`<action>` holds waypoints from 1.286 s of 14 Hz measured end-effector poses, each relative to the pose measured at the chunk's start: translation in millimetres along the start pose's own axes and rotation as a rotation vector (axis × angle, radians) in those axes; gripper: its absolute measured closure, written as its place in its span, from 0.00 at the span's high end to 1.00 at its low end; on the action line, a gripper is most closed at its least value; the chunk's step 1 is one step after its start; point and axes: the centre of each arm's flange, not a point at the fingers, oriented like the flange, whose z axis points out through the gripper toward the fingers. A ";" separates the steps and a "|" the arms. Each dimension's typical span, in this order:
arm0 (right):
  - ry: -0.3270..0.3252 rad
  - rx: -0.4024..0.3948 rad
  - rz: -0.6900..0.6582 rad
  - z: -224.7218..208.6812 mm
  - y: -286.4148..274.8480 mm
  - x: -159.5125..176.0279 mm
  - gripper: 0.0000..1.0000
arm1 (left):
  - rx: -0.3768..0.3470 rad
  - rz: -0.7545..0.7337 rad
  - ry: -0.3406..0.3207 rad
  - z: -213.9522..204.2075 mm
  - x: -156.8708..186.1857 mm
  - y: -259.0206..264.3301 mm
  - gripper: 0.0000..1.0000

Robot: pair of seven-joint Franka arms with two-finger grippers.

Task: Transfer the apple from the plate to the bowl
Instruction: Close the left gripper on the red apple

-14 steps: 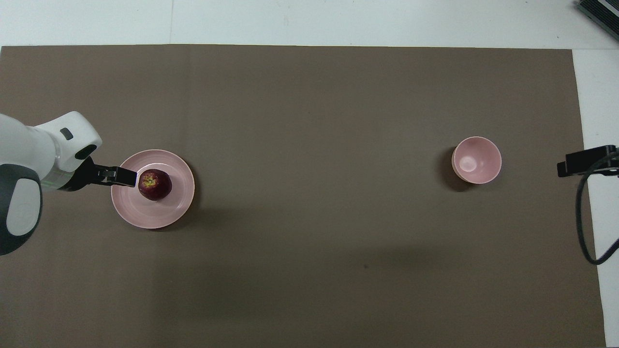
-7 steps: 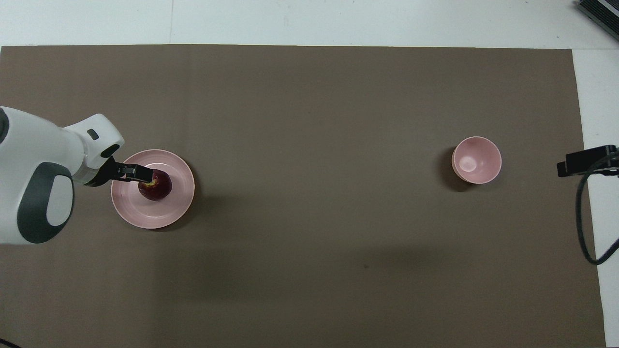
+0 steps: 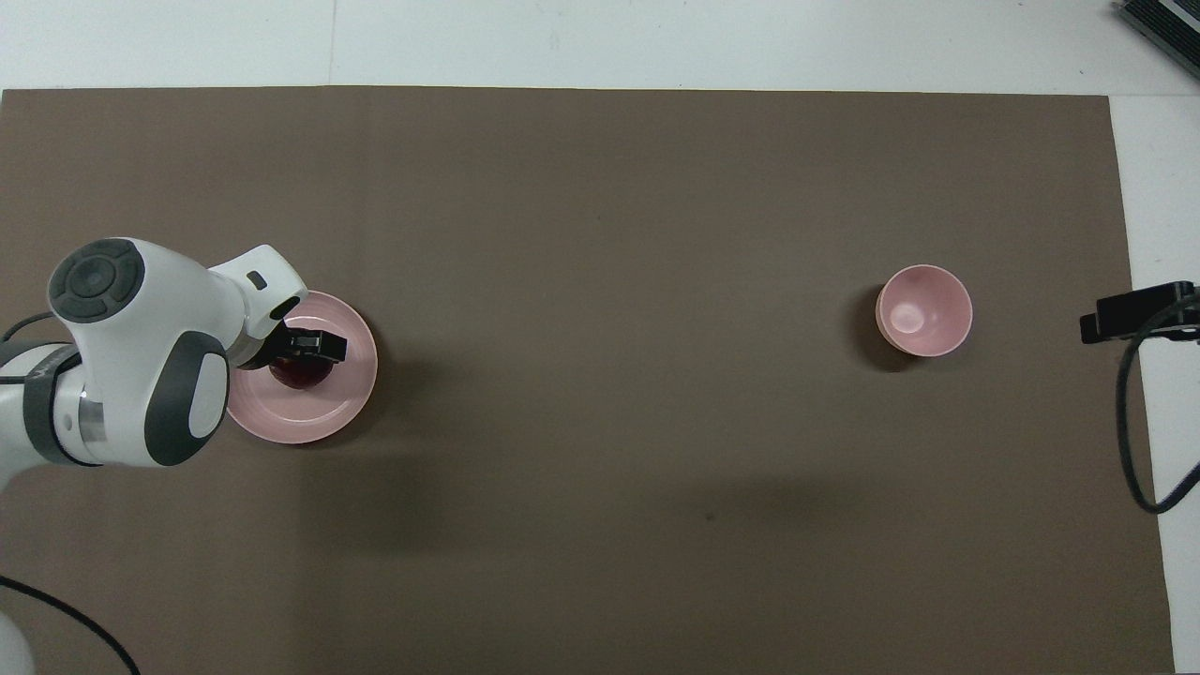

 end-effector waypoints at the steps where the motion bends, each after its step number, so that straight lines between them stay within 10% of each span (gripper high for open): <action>1: 0.000 0.000 0.000 0.0 0.0 0.0 1.00 | 0.000 -0.002 -0.007 3.4 -2.4 -0.9 1.00; 6: 0.000 0.000 0.000 0.0 0.0 0.0 1.00 | 0.001 -0.006 -0.036 12.5 -13.4 -3.5 1.00; 9: 0.000 0.000 0.000 0.0 0.0 0.0 1.00 | 0.001 -0.008 -0.037 9.7 -14.6 -4.4 0.75; 18: 0.000 0.000 0.000 0.0 0.0 0.0 1.00 | -0.001 -0.022 -0.176 -13.9 -11.9 -11.2 0.73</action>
